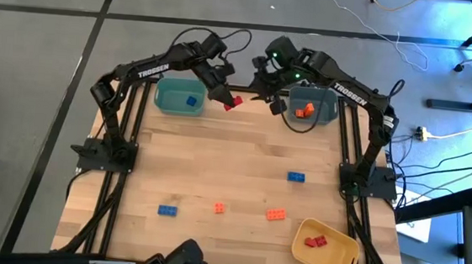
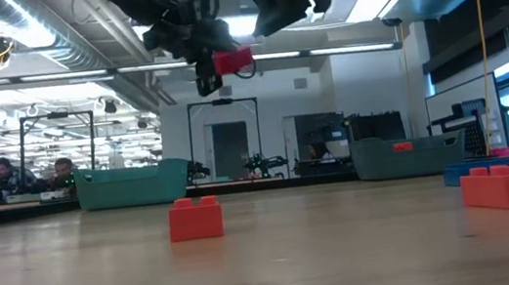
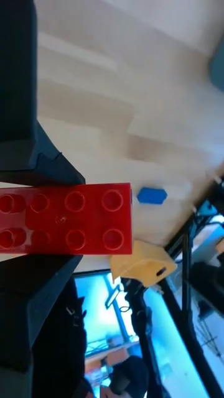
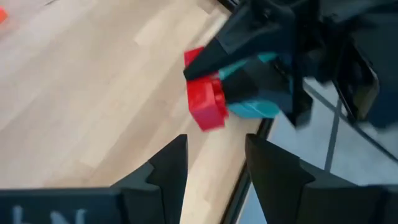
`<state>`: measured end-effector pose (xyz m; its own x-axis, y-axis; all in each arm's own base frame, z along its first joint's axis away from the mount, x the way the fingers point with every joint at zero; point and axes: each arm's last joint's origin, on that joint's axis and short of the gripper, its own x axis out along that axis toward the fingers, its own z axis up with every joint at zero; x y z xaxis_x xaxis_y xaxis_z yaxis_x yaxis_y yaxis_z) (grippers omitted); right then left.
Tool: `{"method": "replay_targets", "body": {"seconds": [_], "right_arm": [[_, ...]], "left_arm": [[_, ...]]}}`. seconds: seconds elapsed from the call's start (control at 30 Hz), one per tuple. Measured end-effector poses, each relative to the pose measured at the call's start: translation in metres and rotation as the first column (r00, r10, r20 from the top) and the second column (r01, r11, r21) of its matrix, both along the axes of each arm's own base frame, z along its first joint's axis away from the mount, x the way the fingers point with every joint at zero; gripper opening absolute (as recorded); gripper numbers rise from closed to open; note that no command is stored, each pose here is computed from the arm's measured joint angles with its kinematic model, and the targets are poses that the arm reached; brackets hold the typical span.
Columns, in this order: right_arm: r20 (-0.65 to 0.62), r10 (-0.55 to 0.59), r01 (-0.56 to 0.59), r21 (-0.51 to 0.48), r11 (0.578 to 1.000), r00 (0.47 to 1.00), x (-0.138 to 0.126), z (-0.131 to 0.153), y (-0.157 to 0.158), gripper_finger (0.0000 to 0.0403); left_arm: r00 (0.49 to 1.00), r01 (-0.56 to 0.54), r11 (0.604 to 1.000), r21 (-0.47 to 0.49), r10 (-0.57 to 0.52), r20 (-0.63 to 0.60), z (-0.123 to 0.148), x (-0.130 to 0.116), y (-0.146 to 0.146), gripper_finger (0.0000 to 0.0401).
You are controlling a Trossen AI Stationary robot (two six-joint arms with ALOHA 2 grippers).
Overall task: Sort & place blocks by color
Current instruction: Put the red game piece into the yellow bin
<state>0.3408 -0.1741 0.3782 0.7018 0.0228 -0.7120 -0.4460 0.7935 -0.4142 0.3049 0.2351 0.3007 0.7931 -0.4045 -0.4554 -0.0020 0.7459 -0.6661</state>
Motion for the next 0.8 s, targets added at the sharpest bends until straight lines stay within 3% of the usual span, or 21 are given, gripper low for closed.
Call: {"method": "replay_targets", "body": {"seconds": [0.27,0.8], "right_arm": [[0.004,0.038,-0.038,-0.011,0.999,0.999,0.006,0.0,0.011,0.0162],[0.004,0.052,-0.052,-0.003,0.999,0.999,0.01,-0.001,0.017,0.0162]], "left_arm": [[0.994,0.063,0.998,0.011,-0.064,0.085,0.005,0.01,-0.007,0.0128],[0.984,0.05,0.997,0.065,-0.06,0.169,0.021,0.013,-0.008,0.0128]]}}
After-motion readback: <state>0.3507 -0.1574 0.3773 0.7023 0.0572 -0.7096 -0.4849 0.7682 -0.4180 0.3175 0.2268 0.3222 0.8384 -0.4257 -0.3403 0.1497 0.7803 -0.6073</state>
